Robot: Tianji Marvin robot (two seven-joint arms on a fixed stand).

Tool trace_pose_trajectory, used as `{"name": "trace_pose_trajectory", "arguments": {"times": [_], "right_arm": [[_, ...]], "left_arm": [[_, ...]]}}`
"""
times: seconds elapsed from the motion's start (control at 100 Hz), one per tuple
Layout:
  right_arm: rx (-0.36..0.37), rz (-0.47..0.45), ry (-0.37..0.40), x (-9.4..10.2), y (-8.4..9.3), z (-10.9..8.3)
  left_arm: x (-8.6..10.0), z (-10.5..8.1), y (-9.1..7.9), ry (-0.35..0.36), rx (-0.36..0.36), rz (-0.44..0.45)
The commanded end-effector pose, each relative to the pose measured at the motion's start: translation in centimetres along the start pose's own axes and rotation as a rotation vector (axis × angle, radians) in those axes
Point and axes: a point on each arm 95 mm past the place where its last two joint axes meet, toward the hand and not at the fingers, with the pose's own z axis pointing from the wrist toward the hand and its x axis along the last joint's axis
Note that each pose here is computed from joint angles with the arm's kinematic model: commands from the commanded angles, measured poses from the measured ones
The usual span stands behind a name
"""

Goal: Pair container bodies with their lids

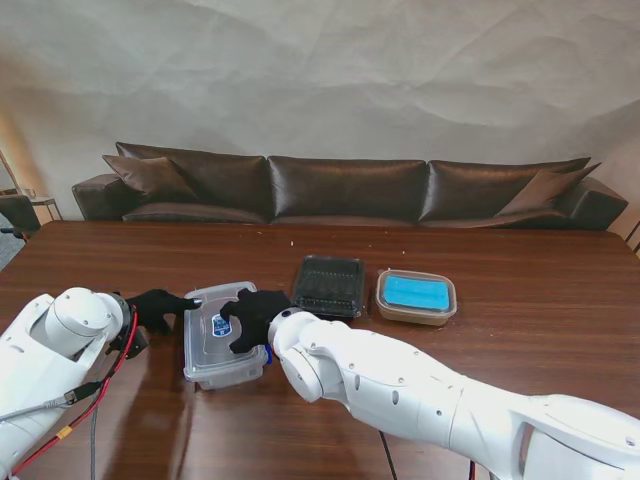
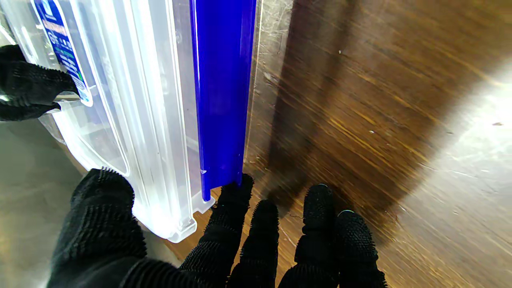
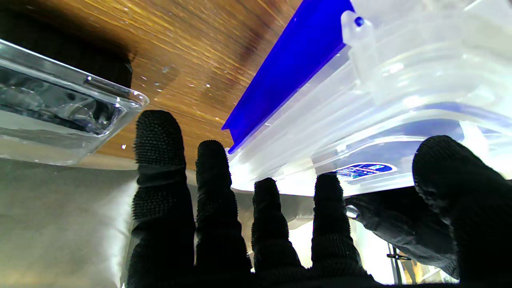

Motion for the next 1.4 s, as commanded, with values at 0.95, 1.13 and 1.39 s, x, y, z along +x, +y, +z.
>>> {"name": "trace_pose_trajectory", "arguments": {"times": [0.95, 1.13, 1.39], "right_arm": [[0.148, -0.012, -0.027, -0.3, -3.7, -0.7], [0.153, -0.004, -0.024, -0.2, -3.7, -0.6], [0.159, 0.004, -0.021, -0.1, -3.9, -0.6]], "left_arm": [[-0.4, -1.8, 2.3, -0.008, 0.031, -0.211], [0.2, -2.5, 2.2, 0.035, 0.056, -0.279], [0.4, -3.5, 2.1, 0.055, 0.064, -0.321]]}}
